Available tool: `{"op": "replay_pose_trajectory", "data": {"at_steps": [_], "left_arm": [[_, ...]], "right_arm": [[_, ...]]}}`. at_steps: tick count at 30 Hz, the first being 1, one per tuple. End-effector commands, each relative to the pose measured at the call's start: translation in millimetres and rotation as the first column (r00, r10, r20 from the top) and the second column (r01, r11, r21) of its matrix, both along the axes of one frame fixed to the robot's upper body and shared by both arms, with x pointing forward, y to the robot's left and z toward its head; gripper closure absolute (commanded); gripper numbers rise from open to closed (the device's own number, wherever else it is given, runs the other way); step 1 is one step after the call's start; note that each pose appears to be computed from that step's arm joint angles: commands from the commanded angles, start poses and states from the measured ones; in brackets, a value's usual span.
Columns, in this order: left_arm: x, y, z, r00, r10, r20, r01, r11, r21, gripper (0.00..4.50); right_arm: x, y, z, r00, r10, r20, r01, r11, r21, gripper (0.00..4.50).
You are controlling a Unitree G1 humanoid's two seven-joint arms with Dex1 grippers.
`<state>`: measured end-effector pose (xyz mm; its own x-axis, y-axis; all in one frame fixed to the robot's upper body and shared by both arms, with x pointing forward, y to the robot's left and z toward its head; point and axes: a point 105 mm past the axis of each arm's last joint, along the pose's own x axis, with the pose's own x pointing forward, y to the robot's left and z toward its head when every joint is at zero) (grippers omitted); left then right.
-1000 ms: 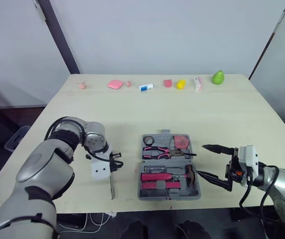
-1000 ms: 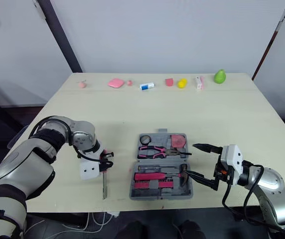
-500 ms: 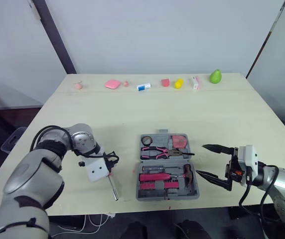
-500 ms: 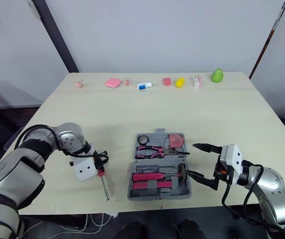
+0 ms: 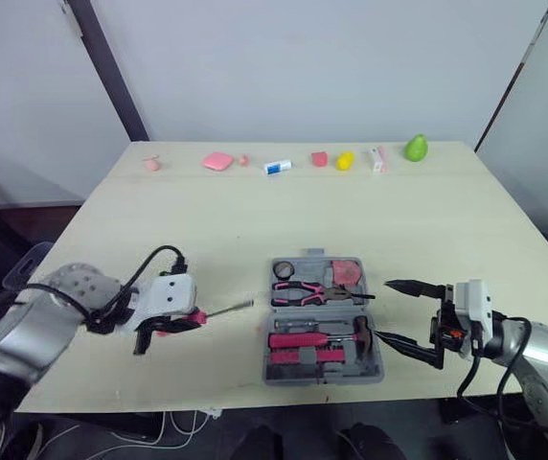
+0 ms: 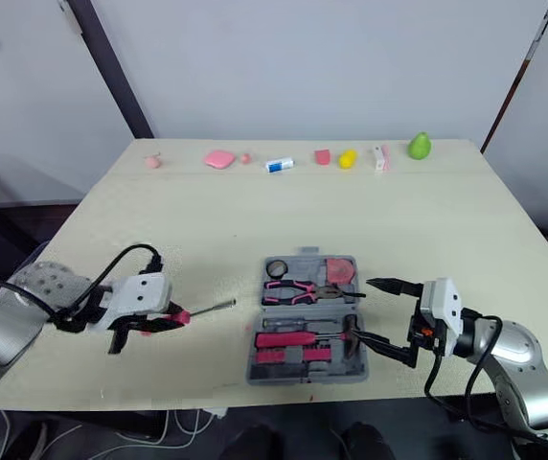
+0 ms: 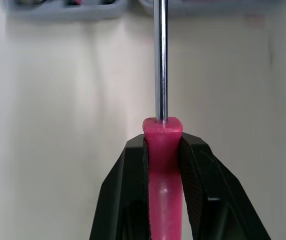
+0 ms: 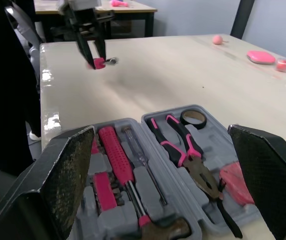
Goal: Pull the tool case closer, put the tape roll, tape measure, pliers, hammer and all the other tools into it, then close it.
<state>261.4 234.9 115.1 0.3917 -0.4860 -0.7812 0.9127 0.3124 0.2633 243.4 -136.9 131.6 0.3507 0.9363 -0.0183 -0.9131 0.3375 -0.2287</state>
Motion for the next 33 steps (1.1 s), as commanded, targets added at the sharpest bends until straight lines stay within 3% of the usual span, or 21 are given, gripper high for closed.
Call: {"op": "replay_pose_trajectory", "data": {"at_steps": [1, 6, 16, 21, 32, 33], "left_arm": [[1.2, -1.7, 15.1, 0.969, 0.246, 0.023, -0.243, 0.965, -0.096, 4.11], [-1.1, 2.9, 5.6, 0.826, 0.555, -0.099, -0.562, 0.796, -0.226, 4.11], [10.3, 11.0, -19.3, 0.534, 0.811, -0.239, -0.842, 0.483, -0.239, 4.11], [13.2, 15.9, -38.1, 0.458, 0.861, -0.222, -0.887, 0.429, -0.167, 4.11], [26.0, 0.4, -50.7, 0.44, 0.86, -0.26, -0.895, 0.394, -0.212, 4.11], [26.7, -0.1, -50.8, 0.44, 0.859, -0.262, -0.894, 0.392, -0.217, 3.09]], "right_arm": [[-1.6, 0.0, 7.5, 0.999, 0.025, 0.023, -0.025, 1.0, 0.008, 0.0], [-2.3, -1.0, 8.1, 0.998, 0.069, -0.001, -0.069, 0.998, -0.001, 0.0], [3.0, -6.1, 8.2, 0.996, 0.088, 0.005, -0.088, 0.996, -0.033, 0.0], [1.5, -7.0, 6.9, 0.996, 0.084, 0.005, -0.083, 0.996, -0.038, 0.0], [-1.2, -5.4, 4.9, 0.997, 0.077, 0.006, -0.076, 0.996, -0.041, 0.0], [-1.2, -5.1, 4.7, 0.997, 0.076, 0.006, -0.076, 0.996, -0.04, 0.0]]}}
